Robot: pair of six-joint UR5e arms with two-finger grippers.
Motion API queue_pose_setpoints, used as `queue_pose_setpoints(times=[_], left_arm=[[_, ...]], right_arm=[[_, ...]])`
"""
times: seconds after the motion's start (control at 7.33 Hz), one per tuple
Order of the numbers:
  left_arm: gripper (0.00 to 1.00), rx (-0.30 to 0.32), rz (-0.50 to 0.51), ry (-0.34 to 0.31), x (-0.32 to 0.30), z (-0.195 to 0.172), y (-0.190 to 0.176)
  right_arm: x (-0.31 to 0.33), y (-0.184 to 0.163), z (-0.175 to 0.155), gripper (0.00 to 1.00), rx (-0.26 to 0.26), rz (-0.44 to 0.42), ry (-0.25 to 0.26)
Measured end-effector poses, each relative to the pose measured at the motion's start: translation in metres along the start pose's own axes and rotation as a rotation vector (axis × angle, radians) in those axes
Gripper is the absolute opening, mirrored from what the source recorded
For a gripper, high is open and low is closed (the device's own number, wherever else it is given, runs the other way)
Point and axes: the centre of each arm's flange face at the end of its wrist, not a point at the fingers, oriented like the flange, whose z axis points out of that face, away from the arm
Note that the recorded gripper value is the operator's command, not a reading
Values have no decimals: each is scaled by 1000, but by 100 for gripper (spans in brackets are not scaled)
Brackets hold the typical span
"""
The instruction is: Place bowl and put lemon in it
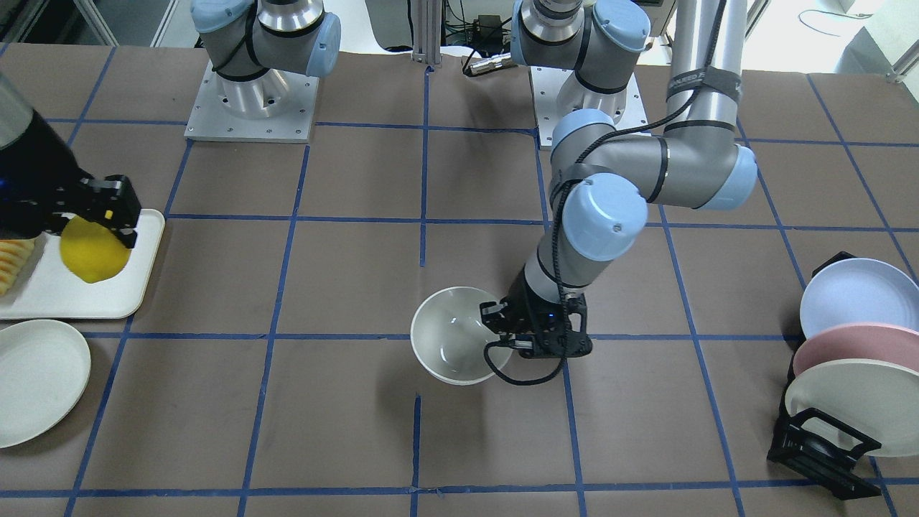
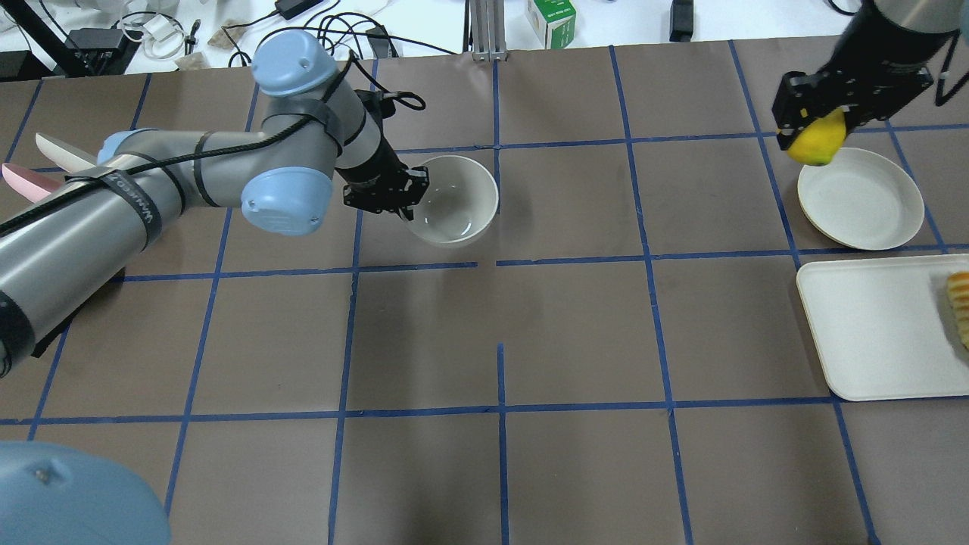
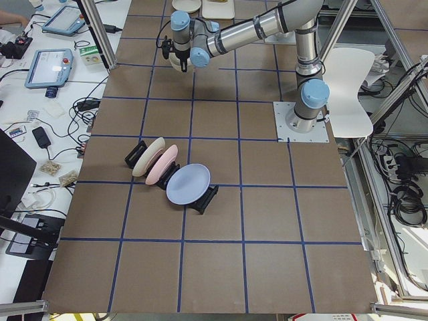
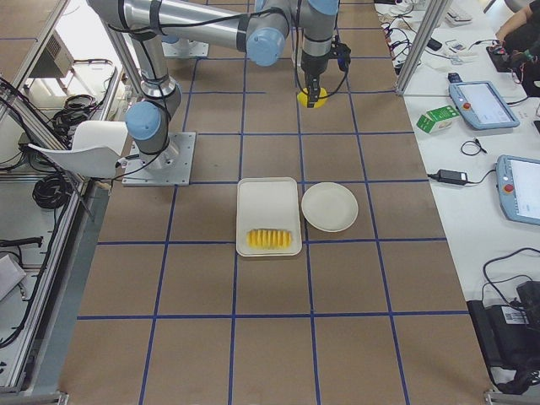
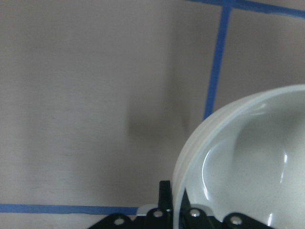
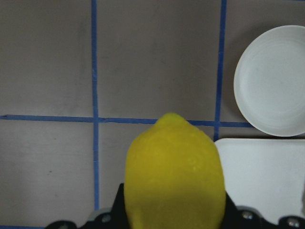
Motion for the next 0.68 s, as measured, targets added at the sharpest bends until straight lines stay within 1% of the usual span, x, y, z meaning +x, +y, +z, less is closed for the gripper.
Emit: queue_pose_setpoints(times=[0.27, 0.41, 0.68], left_arm=[[0, -25, -27, -6, 40, 17, 27], [0, -38, -29, -14, 47, 24, 35], [0, -70, -31, -30, 44, 43, 51]], right_arm=[[-75, 3, -2, 22, 3, 38, 0], [-92, 5, 0, 22, 0, 40, 1], [-100, 7, 2, 24, -3, 39, 2]])
